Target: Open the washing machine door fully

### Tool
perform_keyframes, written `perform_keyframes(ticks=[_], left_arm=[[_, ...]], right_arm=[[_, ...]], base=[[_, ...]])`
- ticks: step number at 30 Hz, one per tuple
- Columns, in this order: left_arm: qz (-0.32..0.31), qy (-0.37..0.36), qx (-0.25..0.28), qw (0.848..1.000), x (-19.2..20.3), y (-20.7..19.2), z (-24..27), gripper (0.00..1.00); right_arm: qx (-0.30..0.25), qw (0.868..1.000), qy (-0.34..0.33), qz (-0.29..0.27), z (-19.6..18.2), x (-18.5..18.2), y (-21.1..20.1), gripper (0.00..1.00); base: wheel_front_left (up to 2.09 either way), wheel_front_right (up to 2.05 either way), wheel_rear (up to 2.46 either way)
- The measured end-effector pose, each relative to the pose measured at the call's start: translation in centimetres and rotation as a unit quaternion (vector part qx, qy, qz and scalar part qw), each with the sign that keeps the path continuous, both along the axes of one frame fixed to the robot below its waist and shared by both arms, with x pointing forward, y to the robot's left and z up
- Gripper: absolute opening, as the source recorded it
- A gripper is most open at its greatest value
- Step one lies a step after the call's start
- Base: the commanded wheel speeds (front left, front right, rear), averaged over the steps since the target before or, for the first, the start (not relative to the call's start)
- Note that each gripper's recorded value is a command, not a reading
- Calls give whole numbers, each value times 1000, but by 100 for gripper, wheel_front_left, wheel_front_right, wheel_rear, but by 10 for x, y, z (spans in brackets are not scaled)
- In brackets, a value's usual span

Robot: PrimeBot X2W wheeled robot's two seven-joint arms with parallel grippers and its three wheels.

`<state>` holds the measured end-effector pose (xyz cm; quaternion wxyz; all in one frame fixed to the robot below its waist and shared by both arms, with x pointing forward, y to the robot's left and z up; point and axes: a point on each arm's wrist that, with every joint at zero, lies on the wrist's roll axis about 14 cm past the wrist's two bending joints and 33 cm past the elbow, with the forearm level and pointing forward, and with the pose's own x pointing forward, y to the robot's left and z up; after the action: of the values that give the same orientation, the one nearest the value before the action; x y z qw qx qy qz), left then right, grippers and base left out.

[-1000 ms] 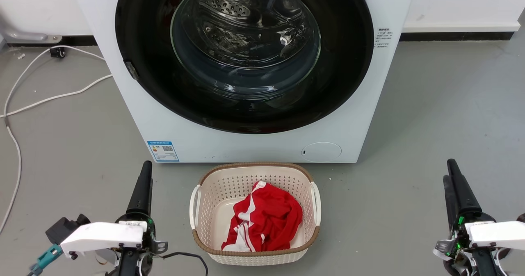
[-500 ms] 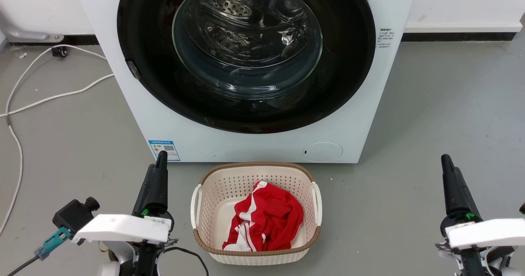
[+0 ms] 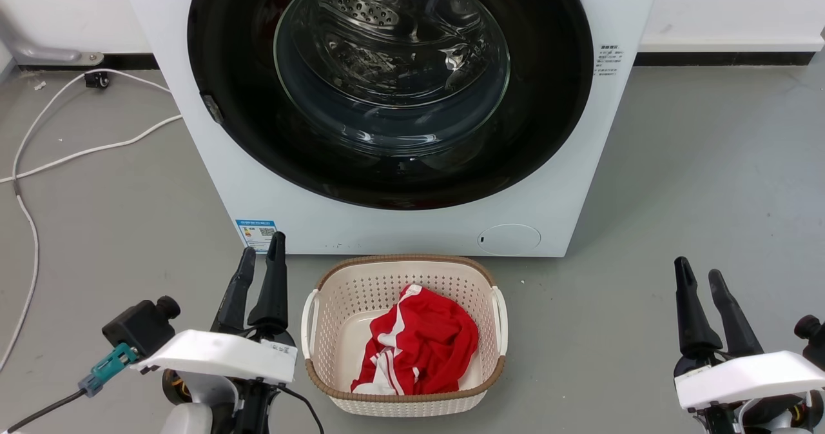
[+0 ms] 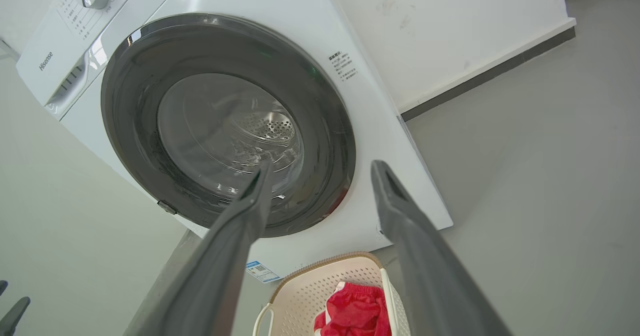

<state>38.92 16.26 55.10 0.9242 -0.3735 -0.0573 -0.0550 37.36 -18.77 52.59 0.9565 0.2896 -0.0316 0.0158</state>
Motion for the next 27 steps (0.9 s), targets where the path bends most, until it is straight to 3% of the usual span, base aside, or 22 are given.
perform_keyframes(ticks=[15, 27], left_arm=[[-2, -20, 107, 994, -1, -12, 3, 100], [11, -29, 187, 982, -3, -14, 2, 100]], right_arm=[[-104, 995, -5, 7, 4, 1, 5, 100], [-184, 983, -8, 13, 4, -3, 9, 100]], base=[[0, 0, 0], [0, 0, 0]])
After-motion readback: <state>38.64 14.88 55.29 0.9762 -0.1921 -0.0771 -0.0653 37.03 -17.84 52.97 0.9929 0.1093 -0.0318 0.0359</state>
